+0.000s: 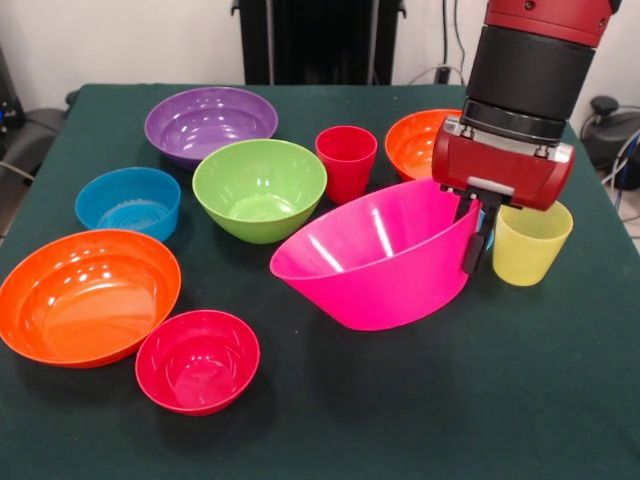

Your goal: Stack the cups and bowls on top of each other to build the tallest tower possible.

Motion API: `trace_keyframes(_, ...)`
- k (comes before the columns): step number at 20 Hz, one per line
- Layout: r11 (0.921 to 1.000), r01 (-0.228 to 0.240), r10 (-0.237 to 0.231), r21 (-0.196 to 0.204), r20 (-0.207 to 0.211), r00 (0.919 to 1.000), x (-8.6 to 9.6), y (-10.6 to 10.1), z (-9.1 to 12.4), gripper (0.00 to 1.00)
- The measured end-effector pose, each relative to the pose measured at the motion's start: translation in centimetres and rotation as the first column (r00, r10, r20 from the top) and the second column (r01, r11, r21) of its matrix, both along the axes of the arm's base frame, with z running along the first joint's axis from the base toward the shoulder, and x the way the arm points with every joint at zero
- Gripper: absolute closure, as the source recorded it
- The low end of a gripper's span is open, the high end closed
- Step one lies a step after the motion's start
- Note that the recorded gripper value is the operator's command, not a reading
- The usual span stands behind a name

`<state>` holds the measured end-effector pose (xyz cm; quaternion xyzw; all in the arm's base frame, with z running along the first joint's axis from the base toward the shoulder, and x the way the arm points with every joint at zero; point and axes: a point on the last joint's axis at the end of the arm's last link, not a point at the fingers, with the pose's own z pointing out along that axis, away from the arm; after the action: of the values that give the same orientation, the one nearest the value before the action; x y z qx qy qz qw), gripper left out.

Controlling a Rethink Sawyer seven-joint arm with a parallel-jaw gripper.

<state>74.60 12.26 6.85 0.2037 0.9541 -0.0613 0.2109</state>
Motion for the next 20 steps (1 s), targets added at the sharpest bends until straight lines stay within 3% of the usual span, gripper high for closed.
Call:
trace_keyframes(12, 0.9994, 0.026, -0.024, 0.025, -0.067, 0.9975, -1.2, -0.1, 0.7, 1.00)
trace_keyframes(20, 0.9998, 0.008, -0.006, 0.017, -0.075, 0.9971, -1.8, 0.0, 1.1, 1.00)
